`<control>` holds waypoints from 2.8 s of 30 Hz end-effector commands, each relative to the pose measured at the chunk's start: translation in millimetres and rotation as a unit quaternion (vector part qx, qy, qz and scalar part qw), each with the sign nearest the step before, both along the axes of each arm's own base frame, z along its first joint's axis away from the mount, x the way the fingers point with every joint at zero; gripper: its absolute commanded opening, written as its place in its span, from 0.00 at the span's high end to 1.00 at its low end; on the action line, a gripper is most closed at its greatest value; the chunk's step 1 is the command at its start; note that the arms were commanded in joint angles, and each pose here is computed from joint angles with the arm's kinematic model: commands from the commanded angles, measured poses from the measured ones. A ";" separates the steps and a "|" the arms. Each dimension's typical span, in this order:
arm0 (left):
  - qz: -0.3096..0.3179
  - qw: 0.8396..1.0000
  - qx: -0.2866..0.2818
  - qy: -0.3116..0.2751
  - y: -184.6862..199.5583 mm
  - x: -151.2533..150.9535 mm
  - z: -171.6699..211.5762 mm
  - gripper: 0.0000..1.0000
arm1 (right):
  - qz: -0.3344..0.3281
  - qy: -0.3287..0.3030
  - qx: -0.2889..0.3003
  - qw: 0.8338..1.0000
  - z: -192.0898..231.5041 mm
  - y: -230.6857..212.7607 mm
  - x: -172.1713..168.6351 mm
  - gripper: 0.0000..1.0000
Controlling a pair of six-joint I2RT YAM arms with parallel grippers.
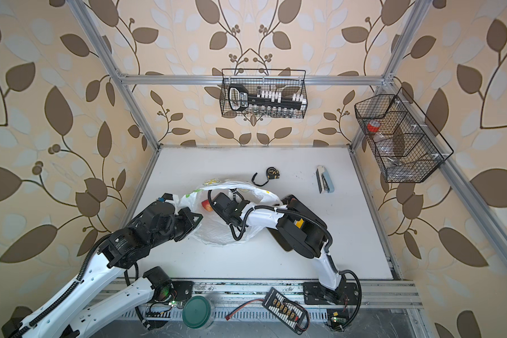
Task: Take the fake fruits out of the plastic bag
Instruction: 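Grasp the red-yellow fake pear in the bag with the right gripper, then lift the red-yellow pear out and release it onto the black tray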
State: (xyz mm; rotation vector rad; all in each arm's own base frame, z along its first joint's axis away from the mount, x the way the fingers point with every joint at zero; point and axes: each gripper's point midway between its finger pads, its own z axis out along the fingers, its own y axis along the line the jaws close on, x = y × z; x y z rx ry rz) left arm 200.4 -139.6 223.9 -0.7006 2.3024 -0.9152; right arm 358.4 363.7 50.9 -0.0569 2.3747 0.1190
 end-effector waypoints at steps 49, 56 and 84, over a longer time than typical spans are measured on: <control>0.017 1.000 -0.004 -0.005 0.6 8.2 -4.2 1.00 | 0.357 -0.095 0.114 0.922 180.6 -45.2 -193.8 0.53; 0.020 1.000 -0.003 -0.003 0.6 9.4 -6.5 1.00 | 0.261 -0.143 0.145 0.944 213.6 -107.8 -188.2 0.51; 0.024 1.000 -0.006 0.007 0.1 9.4 -11.1 1.00 | -0.099 0.038 0.115 0.988 24.8 -226.7 -191.9 0.54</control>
